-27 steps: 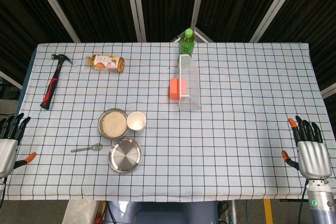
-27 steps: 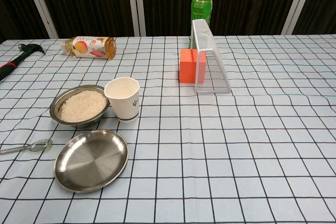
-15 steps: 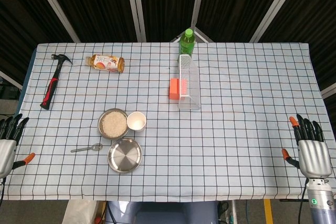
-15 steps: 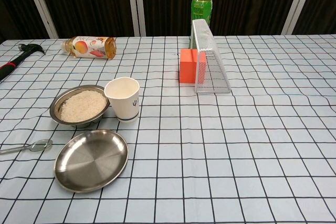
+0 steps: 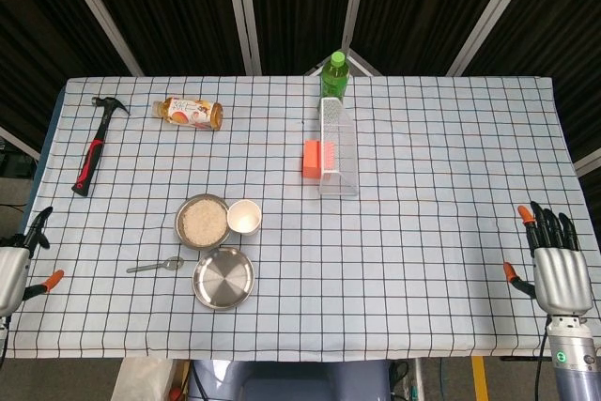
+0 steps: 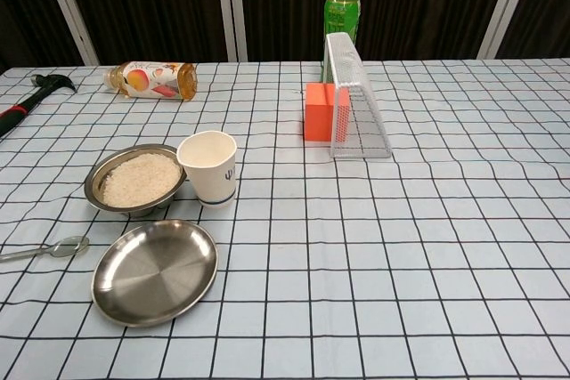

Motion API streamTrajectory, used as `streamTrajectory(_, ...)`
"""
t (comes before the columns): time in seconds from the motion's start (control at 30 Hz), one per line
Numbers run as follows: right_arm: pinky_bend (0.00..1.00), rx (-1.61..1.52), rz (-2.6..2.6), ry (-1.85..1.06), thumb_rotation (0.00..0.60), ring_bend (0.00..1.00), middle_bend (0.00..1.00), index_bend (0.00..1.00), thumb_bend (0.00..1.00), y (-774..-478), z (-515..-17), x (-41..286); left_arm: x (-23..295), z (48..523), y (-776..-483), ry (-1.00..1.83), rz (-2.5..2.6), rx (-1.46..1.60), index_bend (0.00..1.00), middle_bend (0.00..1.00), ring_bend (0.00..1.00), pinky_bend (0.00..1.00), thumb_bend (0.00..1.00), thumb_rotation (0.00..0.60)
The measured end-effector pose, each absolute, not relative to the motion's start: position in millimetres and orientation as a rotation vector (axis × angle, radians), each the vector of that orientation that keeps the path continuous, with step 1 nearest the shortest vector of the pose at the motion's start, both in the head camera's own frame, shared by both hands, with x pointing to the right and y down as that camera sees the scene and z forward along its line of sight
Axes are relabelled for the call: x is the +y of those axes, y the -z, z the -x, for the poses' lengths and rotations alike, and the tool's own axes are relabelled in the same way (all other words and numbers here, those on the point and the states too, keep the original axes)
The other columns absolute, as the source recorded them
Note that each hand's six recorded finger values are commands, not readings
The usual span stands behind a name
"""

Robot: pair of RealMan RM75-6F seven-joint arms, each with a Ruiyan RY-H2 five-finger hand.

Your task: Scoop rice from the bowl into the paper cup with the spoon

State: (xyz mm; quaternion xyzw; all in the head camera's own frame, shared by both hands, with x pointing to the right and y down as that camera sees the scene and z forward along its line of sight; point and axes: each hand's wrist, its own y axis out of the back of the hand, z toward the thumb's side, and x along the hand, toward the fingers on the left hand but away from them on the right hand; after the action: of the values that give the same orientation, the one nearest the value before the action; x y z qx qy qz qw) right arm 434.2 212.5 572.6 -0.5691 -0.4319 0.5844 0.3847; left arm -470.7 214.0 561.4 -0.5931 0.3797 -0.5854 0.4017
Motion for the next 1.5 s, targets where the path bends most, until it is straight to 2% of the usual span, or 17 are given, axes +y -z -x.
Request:
streamTrajectory(0.2, 0.0, -1.101, 1.446, -1.476, 0.6, 0.0, 0.0, 0.0, 0.32, -571.4, -432.8, 212.1, 212.6, 454.8, -579.1, 1.552, 1.616, 0.942, 0.45, 1.0, 1.0, 1.0, 0.19, 0.6)
streamTrajectory(0.67, 0.0, -1.112, 1.426, -1.466, 0.6, 0.0, 0.0, 0.0, 0.32, -566.5, -431.1, 213.8, 199.3, 409.2, -624.3, 1.695, 1.719, 0.761, 0.45, 1.0, 1.0, 1.0, 0.29, 0.6)
streamTrajectory(1.2, 0.0, -1.126, 1.399, -1.449, 0.6, 0.0, 0.0, 0.0, 0.32, -561.9, -428.9, 213.7, 210.1, 374.1, -673.7, 1.803, 1.751, 0.62, 0.46, 1.0, 1.0, 1.0, 0.34, 0.6)
streamTrajectory(1.5, 0.0, -1.137, 1.388, -1.439, 0.6, 0.0, 0.0, 0.0, 0.32, -561.1, -429.1, 213.6, 212.3, 366.9, -686.6, 1.828, 1.749, 0.612, 0.47, 1.0, 1.0, 1.0, 0.37, 0.6)
